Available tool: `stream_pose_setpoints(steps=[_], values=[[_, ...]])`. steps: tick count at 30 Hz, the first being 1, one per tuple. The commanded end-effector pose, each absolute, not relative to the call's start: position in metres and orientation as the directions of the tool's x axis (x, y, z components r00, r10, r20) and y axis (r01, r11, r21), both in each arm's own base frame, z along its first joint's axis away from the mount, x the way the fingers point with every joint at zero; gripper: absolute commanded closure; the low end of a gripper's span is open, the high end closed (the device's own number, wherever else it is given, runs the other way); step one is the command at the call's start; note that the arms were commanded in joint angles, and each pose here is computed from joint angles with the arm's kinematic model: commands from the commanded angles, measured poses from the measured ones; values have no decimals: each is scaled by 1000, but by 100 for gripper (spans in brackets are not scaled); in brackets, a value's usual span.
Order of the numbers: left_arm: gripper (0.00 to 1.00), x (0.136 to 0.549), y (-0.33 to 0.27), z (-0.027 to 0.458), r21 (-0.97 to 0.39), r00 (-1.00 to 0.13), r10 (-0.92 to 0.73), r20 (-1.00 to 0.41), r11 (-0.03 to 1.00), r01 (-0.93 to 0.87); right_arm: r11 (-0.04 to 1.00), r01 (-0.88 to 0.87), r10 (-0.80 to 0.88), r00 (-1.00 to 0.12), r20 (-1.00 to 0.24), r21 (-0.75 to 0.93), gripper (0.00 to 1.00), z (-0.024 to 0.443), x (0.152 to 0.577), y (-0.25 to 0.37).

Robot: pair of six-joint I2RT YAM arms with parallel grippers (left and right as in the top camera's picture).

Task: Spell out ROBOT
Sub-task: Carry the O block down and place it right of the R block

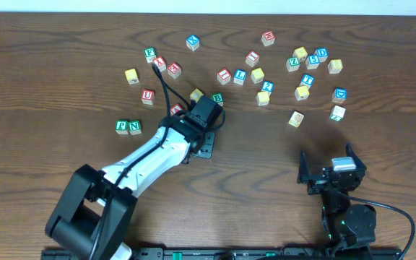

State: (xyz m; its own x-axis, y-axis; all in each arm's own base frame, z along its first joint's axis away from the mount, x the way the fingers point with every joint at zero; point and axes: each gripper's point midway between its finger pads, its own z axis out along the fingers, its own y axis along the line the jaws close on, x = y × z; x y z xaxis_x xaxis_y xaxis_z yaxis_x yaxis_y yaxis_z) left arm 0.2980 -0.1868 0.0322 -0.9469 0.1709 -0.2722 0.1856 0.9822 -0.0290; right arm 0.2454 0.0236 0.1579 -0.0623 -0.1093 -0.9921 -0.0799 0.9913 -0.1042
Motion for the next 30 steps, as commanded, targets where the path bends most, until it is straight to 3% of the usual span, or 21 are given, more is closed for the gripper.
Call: stream_pose_setpoints(steps=[1,30], values=[[92,296,-183,28,-18,-953,149,-263,987,159,990,-79,-119,-61,-991,-114,1,158,245,23],[93,306,-191,24,-37,-945,143,-295,986,161,990,-79,-119,-61,-991,-114,1,158,245,23]])
